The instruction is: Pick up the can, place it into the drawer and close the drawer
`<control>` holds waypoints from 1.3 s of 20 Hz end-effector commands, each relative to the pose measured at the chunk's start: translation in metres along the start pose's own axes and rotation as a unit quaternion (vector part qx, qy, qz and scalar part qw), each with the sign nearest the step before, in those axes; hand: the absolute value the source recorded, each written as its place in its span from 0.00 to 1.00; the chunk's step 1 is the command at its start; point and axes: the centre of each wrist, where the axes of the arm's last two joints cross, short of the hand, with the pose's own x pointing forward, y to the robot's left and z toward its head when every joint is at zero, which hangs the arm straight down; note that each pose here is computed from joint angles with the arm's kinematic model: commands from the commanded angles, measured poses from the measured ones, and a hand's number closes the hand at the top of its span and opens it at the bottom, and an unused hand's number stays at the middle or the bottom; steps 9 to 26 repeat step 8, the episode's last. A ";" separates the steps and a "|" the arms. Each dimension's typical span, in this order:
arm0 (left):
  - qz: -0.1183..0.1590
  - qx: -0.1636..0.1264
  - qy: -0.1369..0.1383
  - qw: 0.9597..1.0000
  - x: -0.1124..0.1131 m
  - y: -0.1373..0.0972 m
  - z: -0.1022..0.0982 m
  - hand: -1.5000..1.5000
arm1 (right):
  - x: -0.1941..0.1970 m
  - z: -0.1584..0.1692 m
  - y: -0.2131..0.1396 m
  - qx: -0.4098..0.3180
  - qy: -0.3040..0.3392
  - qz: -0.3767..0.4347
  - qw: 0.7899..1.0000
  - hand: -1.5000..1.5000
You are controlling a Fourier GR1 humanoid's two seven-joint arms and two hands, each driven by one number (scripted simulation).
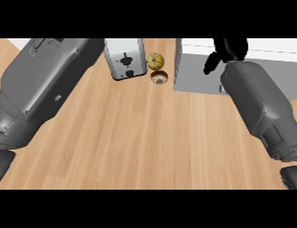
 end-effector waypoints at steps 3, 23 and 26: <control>0.005 -0.007 0.003 1.000 -0.004 0.001 0.009 0.00 | 0.042 -0.034 -0.029 -0.070 -0.013 -0.099 0.993 0.00; 0.004 -0.007 -0.003 1.000 -0.008 0.029 0.016 0.00 | 0.029 -0.029 -0.025 -0.078 -0.006 -0.109 0.991 0.00; 0.004 -0.007 -0.003 1.000 -0.008 0.029 0.016 0.00 | 0.029 -0.029 -0.025 -0.078 -0.006 -0.109 0.991 0.00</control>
